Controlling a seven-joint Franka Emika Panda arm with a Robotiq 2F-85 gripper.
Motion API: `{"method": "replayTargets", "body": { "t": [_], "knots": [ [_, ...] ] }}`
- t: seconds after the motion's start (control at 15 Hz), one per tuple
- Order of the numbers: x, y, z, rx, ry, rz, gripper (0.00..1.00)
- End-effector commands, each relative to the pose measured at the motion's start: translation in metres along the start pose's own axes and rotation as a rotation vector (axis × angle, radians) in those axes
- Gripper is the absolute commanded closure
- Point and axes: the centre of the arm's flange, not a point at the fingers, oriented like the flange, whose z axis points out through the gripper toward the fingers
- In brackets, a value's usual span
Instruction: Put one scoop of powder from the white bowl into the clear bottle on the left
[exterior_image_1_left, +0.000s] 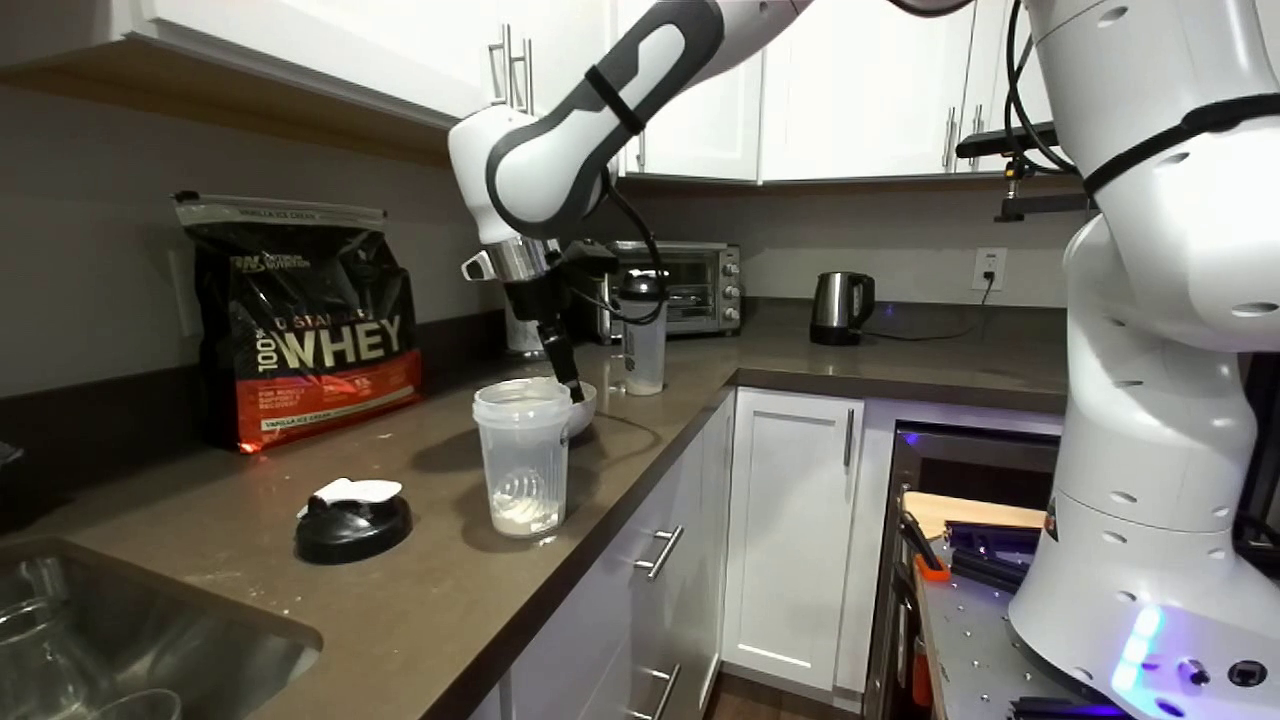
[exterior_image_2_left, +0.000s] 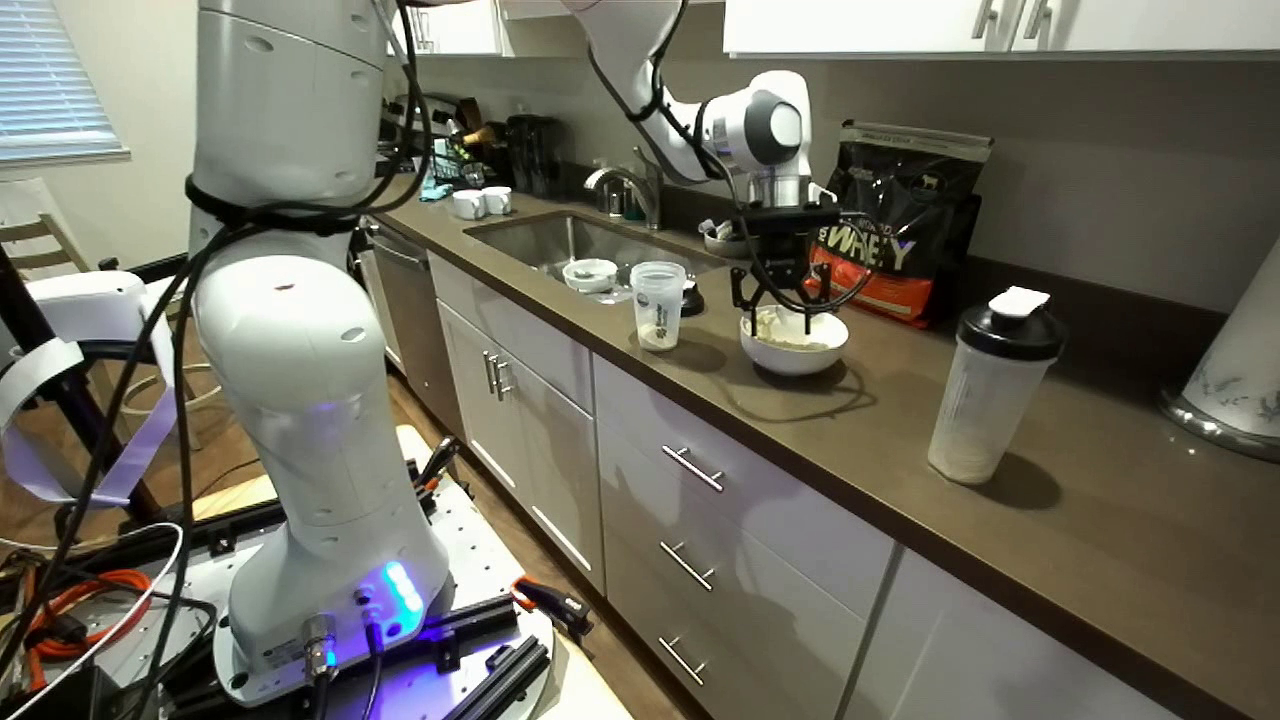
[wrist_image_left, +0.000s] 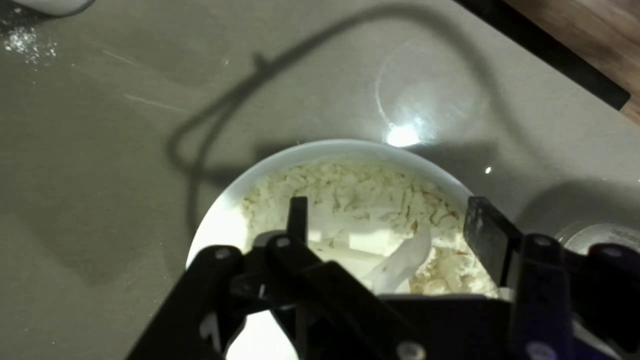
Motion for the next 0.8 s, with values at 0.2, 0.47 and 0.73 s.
{"method": "replayTargets", "body": {
  "t": [0.2,0.47,0.73],
  "knots": [
    [0.005,0.003,-0.005,-0.026,-0.023,0.014,0.24],
    [0.007,0.001,-0.012,-0.025,-0.011,0.01,0.25],
    [0.01,0.002,-0.018,-0.032,0.002,0.007,0.48]
  ]
}}
